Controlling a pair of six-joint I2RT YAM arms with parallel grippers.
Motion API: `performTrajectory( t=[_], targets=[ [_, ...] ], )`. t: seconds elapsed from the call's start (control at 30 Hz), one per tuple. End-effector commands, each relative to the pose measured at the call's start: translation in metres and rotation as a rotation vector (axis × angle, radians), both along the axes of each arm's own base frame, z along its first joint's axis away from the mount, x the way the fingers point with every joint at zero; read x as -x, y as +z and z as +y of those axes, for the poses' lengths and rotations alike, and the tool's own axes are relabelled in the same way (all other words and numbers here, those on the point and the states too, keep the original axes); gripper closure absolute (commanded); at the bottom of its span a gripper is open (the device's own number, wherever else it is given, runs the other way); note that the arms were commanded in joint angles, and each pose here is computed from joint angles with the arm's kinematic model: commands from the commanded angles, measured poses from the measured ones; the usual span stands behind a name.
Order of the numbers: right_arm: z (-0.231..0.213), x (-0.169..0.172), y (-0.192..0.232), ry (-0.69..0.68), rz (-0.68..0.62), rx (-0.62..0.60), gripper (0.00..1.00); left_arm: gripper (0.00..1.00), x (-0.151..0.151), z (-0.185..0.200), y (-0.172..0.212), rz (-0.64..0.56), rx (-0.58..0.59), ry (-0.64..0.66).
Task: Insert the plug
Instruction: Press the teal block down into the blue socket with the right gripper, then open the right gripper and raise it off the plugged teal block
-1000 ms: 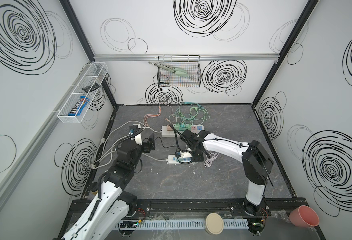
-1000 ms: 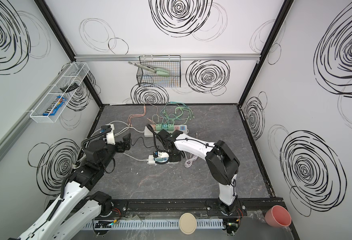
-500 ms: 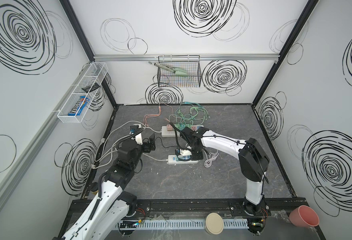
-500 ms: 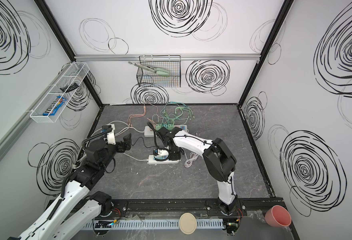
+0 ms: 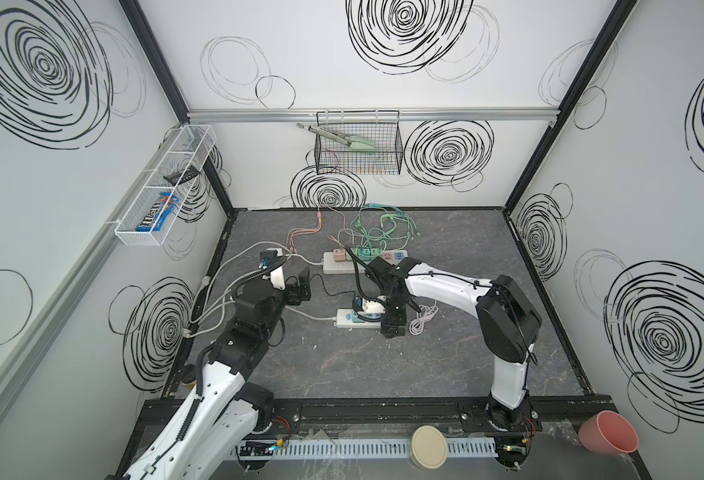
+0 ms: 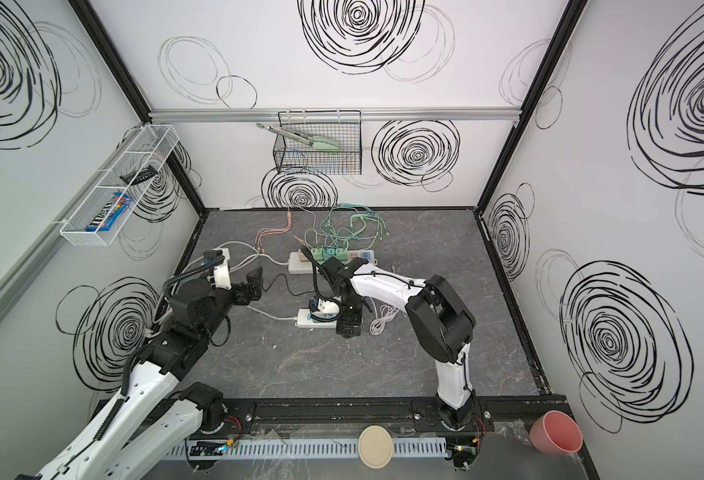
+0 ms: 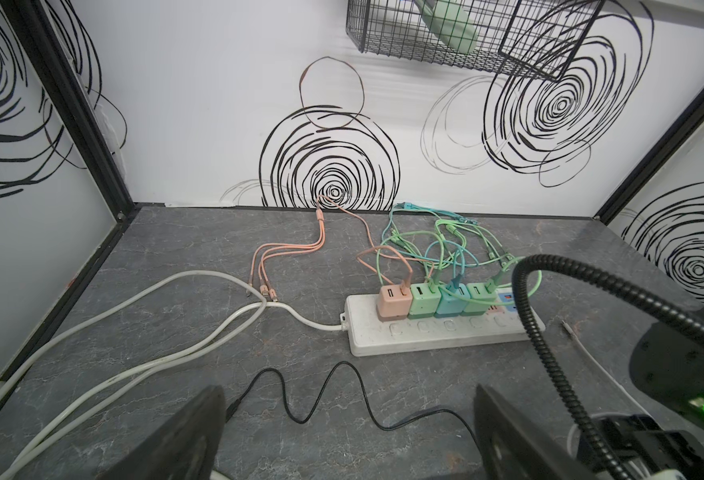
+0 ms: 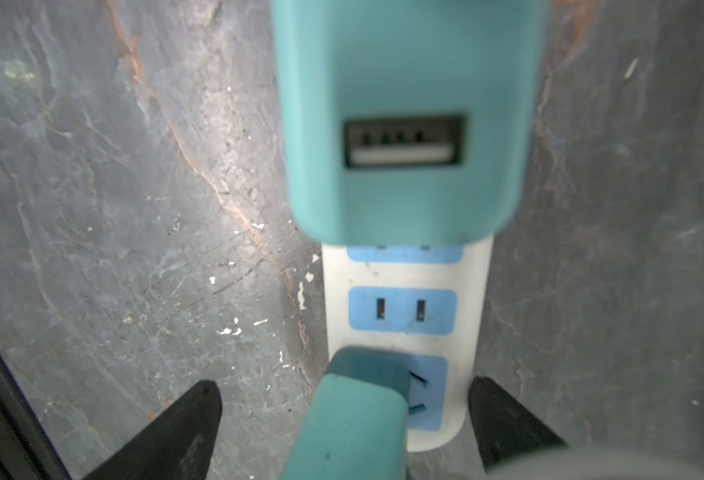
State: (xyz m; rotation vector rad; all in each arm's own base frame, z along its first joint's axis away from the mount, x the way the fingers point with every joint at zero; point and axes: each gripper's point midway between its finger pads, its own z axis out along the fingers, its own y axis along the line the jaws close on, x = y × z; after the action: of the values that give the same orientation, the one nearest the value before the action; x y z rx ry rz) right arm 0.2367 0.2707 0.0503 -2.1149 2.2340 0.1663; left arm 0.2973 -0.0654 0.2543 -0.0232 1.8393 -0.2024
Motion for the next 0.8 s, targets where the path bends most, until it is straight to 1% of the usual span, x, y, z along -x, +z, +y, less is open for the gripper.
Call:
performTrajectory(
  t=[0.0, 0.23, 0.37, 0.47, 0.57, 0.67, 0.77],
  targets=[
    [-0.011, 0.011, 0.008, -0.028, 0.020, -0.024, 0.03, 0.04, -0.002, 0.001, 0.012, -0.046, 0.013, 0.002],
    [-0.024, 0.023, 0.012, -0.047, -0.014, -0.072, 0.03, 0.04, -0.002, 0.002, 0.012, -0.045, 0.019, 0.007],
    [-0.031, 0.037, 0.012, -0.050, 0.008, -0.089, 0.03, 0.04, -0.003, 0.004, 0.012, -0.039, 0.029, 0.025],
    [-0.029, 0.053, 0.022, -0.043, 0.038, -0.147, 0.03, 0.04, -0.005, 0.009, 0.010, -0.032, 0.039, 0.062],
    [-0.019, 0.069, 0.038, -0.037, 0.076, -0.247, 0.03, 0.04, -0.008, 0.014, 0.009, -0.010, 0.070, 0.104],
    [-0.005, 0.085, 0.066, -0.040, 0.112, -0.411, 0.03, 0.04, -0.013, 0.016, 0.009, 0.043, 0.120, 0.146],
    [0.007, 0.095, 0.108, -0.036, 0.099, -0.621, 0.03, 0.04, -0.017, 0.010, 0.007, 0.068, 0.154, 0.134]
  ],
)
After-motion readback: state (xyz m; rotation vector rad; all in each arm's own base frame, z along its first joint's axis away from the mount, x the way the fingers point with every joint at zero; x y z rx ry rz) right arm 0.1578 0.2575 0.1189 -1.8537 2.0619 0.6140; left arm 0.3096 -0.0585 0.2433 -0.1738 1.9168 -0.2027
